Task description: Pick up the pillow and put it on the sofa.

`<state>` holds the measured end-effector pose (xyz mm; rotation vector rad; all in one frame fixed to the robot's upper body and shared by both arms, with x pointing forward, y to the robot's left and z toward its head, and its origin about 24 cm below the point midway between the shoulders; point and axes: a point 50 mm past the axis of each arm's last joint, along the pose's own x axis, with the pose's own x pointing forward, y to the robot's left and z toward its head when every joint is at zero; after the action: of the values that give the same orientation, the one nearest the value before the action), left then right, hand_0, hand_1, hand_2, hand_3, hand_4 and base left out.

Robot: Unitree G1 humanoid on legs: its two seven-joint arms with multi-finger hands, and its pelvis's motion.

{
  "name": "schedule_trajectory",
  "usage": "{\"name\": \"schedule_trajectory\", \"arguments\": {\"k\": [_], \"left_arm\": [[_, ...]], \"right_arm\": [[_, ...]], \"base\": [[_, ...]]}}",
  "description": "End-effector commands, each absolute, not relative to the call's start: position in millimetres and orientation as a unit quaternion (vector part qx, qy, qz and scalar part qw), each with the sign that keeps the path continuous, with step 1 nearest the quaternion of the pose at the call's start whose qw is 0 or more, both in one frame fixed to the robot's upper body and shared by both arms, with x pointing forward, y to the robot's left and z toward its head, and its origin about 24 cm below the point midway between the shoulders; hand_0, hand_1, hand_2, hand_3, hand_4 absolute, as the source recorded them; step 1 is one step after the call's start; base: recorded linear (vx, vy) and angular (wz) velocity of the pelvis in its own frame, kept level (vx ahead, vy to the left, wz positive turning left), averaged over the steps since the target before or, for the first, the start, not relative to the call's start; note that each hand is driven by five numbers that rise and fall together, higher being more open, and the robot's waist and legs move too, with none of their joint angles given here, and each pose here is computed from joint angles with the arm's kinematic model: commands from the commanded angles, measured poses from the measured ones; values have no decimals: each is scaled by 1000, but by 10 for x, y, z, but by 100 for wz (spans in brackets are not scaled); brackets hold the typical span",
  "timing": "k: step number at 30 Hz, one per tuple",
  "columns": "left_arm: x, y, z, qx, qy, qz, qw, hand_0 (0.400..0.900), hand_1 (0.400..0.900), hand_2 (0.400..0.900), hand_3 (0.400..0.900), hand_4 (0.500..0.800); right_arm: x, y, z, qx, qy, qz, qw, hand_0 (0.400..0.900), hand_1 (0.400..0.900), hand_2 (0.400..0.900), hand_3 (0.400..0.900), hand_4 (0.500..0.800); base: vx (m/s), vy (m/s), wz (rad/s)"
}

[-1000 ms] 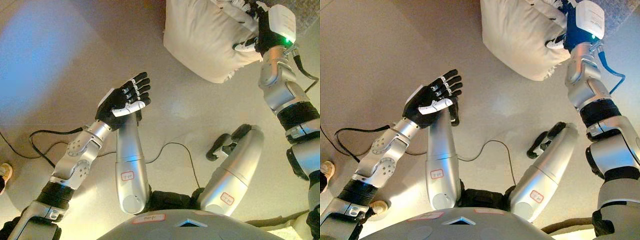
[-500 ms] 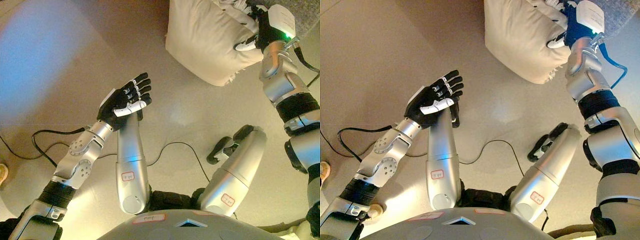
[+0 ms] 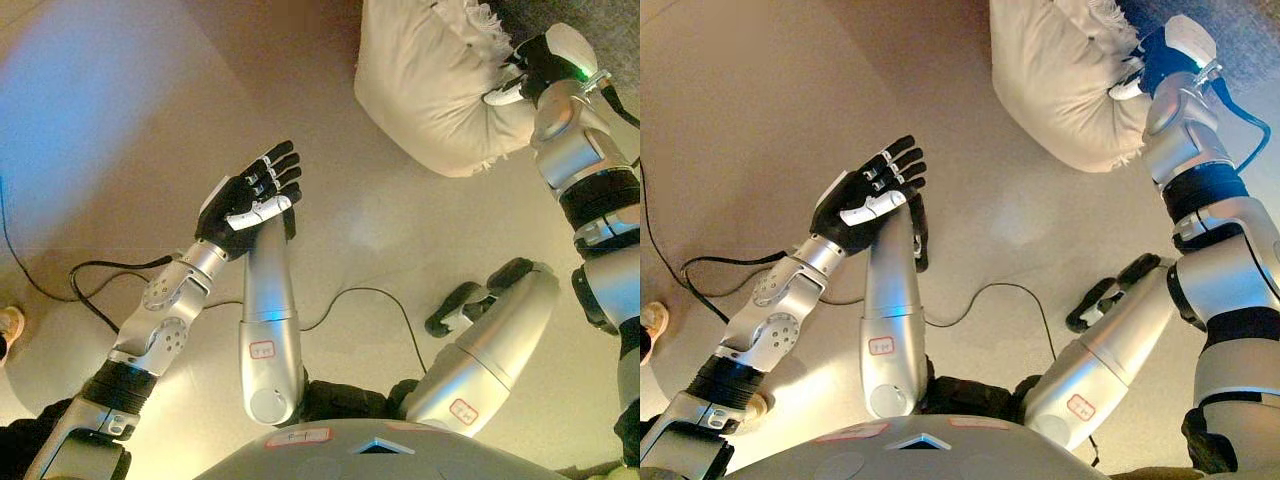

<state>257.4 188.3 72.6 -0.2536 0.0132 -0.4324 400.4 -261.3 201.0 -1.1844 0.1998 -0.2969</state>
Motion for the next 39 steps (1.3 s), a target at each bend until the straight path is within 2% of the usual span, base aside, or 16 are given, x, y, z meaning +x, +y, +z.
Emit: {"name": "schedule_trajectory", "arguments": {"k": [1, 11, 21, 31, 39], "left_arm": [[2573, 1787, 932, -139, -44, -241, 960, 900, 900, 900, 900, 800], [2544, 1811, 911, -136, -45, -237, 961, 900, 900, 900, 900, 800], [2494, 1891, 859, -121, -38, -203, 971, 900, 900, 900, 900, 800], [2474, 2017, 905, -116, -48, -170, 977, 900, 900, 900, 900, 800], [2460, 1955, 870, -104, -26, -172, 979, 900, 900, 900, 900, 800]], "right_arm": [[4039, -2602, 2267, -542, 60, -166, 822, 400, 400, 400, 400, 500], [4021, -2540, 2392, -528, -4, -194, 827, 400, 400, 400, 400, 500], [3890, -2361, 2718, -549, -142, -227, 792, 400, 400, 400, 400, 500], [3450, -2292, 3028, -559, -285, -261, 734, 400, 400, 400, 400, 500], [3055, -2397, 3066, -549, -352, -266, 710, 400, 400, 400, 400, 500]], "base": [[0, 0, 0], [0, 1, 0], [-6, 6, -5], [-10, 2, -6], [68, -27, -6]]}}
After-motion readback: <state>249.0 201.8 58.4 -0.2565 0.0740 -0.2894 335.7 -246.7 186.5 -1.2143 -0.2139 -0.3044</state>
